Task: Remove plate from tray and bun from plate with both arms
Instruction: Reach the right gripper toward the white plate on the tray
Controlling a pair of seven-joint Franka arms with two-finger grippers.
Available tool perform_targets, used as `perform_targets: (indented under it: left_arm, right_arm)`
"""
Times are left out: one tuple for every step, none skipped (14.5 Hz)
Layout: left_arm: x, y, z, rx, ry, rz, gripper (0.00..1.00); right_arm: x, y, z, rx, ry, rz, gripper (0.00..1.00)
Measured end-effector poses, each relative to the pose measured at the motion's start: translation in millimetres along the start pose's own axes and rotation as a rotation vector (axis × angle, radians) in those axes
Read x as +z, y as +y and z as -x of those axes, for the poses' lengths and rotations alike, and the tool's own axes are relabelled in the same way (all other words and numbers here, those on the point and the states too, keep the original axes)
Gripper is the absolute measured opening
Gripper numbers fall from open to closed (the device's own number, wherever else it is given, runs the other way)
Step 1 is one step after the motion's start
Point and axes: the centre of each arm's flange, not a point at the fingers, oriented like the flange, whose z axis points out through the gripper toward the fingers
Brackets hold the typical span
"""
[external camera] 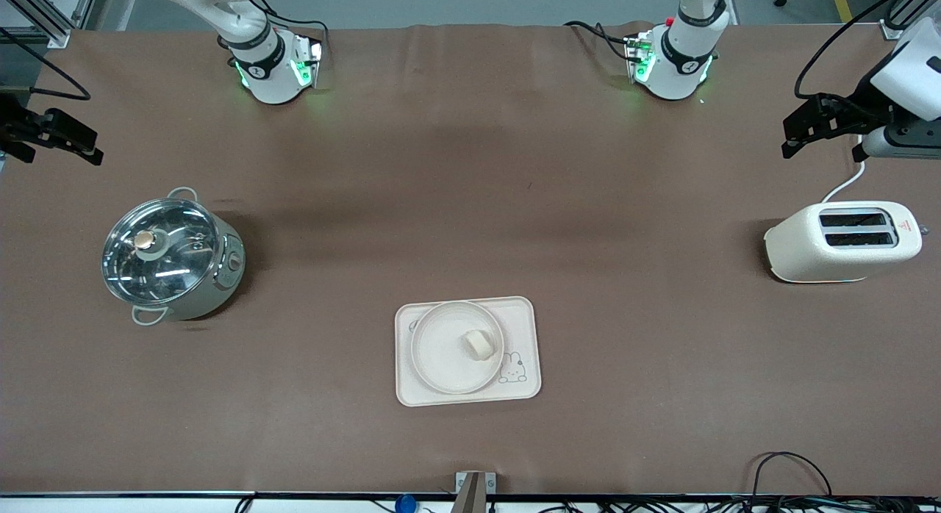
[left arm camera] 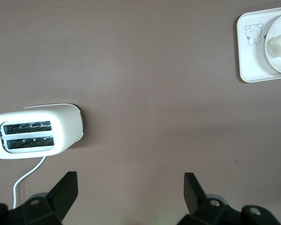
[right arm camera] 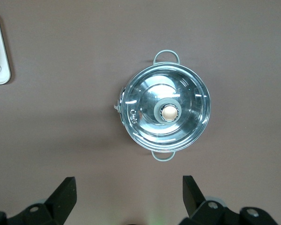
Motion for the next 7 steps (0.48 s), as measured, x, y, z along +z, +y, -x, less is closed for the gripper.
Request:
perform_targets:
  left_arm:
    - [0.1,0.0,0.1,0.000,-0.001,0.000,1.00]
    - [0.2,0.0,0.2,0.000,-0.002,0.000,1.00]
    - [0.2,0.0,0.2,0.000,-0.002,0.000,1.00]
    - [0.2,-0.1,0.3,0.000,-0.003,0.000,1.00]
    - [0.5,-0.1,0.1,0.000,-0.003,0.000,1.00]
    - [1.4,-0.2,-0.4,0.000,-0.005,0.000,1.00]
    - [2.8,-0.4,-1.3,-0.001,-0.008,0.000,1.00]
  right_arm:
    - [0.3,0.0,0.0,0.000,0.000,0.000,1.00]
    - [0.5,0.0,-0.1,0.000,0.000,0.000,1.00]
    - [0.6,0.1,-0.1,0.000,0.000,0.000,1.00]
    - [0.6,0.3,-0.1,0.001,-0.001,0.000,1.00]
    - [0.7,0.7,-0.1,0.001,-0.001,0.000,1.00]
    - [0.8,0.6,-0.1,0.001,-0.001,-0.001,1.00]
    - [0.9,-1.2,-0.1,-0.002,-0.001,-0.004,1.00]
